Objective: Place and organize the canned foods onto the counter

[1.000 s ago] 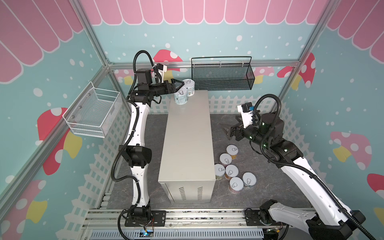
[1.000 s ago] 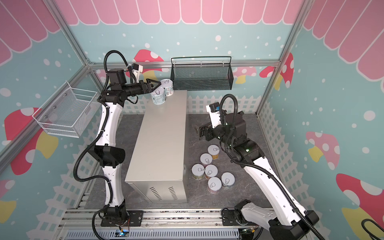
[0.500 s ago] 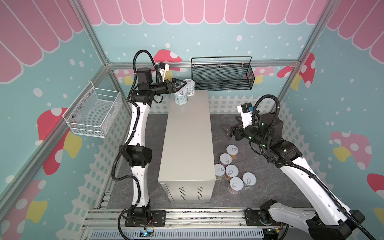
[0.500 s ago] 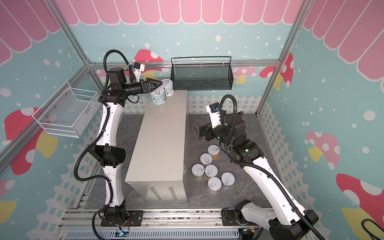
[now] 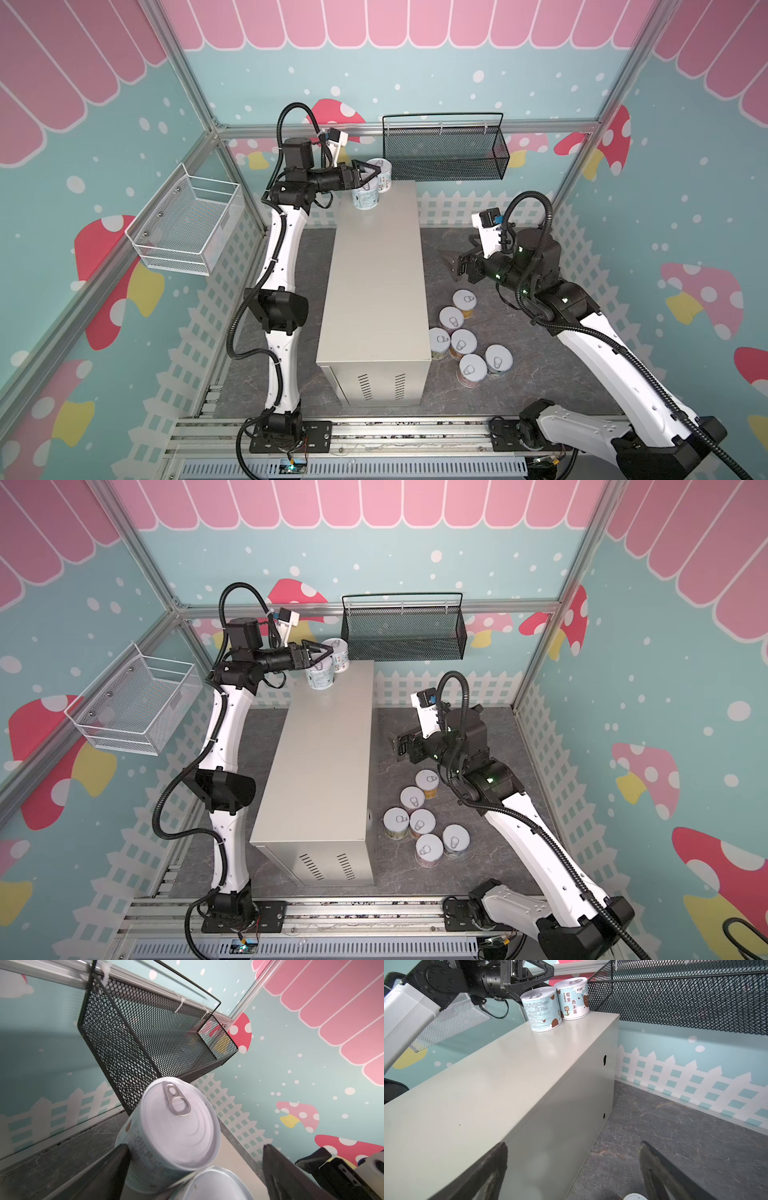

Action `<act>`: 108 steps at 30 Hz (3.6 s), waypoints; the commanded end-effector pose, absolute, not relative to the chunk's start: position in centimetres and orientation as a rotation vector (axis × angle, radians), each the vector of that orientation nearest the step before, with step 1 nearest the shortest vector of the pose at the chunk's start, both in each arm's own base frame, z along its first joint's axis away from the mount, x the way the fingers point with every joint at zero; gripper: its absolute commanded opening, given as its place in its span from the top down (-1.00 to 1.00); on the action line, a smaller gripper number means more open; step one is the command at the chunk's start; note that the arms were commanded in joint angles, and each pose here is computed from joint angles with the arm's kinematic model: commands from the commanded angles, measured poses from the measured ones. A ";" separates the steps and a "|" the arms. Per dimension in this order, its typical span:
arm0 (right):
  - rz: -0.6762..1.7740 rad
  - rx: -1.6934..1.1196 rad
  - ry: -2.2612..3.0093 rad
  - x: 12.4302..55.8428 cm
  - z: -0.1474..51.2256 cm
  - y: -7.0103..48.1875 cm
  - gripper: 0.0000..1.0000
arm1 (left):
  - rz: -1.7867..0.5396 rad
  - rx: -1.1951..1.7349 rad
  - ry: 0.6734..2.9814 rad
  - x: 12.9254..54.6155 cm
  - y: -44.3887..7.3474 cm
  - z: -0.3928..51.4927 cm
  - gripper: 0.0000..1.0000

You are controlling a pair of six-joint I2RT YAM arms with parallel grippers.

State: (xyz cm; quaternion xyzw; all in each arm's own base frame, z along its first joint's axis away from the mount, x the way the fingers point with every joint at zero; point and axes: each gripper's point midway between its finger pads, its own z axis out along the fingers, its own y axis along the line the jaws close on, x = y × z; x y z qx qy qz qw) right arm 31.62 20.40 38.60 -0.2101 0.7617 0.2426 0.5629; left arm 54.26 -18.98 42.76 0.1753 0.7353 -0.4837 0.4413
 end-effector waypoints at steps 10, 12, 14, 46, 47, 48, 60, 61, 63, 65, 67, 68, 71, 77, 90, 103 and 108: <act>0.582 -0.493 1.768 31.7 38.7 20.7 -0.99 | -1.208 0.563 1.823 51.3 -21.6 43.3 -0.99; 0.581 -0.499 1.764 31.8 38.8 20.8 -0.99 | -1.204 0.579 1.828 50.7 -21.9 43.3 -0.98; 0.576 -0.505 1.763 32.0 38.7 20.9 -0.99 | -1.209 0.596 1.827 50.3 -22.3 43.4 -0.99; 0.477 -0.440 1.816 41.7 43.3 23.5 -0.98 | -0.516 0.496 1.984 43.3 -17.5 44.5 -0.99; 0.479 -0.434 1.816 42.4 43.7 23.8 -0.98 | -0.488 0.505 1.994 43.1 -17.8 44.1 -0.99; 0.484 -0.431 1.809 43.1 44.3 24.1 -0.97 | -0.465 0.513 2.003 43.0 -18.2 43.7 -0.99; 0.523 -0.368 1.828 50.8 44.1 26.5 -0.94 | -0.260 0.421 2.034 45.5 -18.6 41.9 -0.98; 0.532 -0.360 1.828 51.1 44.0 26.6 -0.94 | -0.250 0.417 2.032 45.8 -18.6 41.9 -0.99; 0.550 -0.352 1.822 51.7 43.7 26.8 -0.93 | -0.235 0.416 2.034 46.3 -18.5 41.7 -0.99; 0.570 -0.360 1.807 52.0 43.8 27.3 -0.92 | -0.229 0.414 2.036 46.7 -18.5 41.5 -0.99; 0.592 -0.370 1.795 52.0 43.9 27.6 -0.91 | -0.218 0.407 2.040 47.1 -18.4 41.2 -0.99; 0.602 -0.373 1.790 52.0 44.0 27.8 -0.91 | -0.215 0.401 2.042 47.3 -18.1 41.1 -0.99; 0.621 -0.377 1.778 51.7 44.4 28.0 -0.90 | -0.207 0.380 2.050 47.8 -17.4 40.8 -0.99; 0.650 -0.394 1.756 51.1 45.1 28.3 -0.90 | -0.247 0.353 2.028 48.9 -16.3 41.2 -0.98; 0.738 -0.335 1.704 54.1 44.7 30.1 -0.92 | -0.320 0.335 1.986 49.8 -15.0 42.5 -0.99; 0.741 -0.307 1.754 56.2 41.3 30.8 -0.94 | -0.402 0.228 1.902 41.0 -13.5 44.4 -0.98; 0.721 -0.316 1.815 55.8 40.0 30.6 -0.95 | -0.428 0.224 1.886 38.7 -13.2 44.2 -0.99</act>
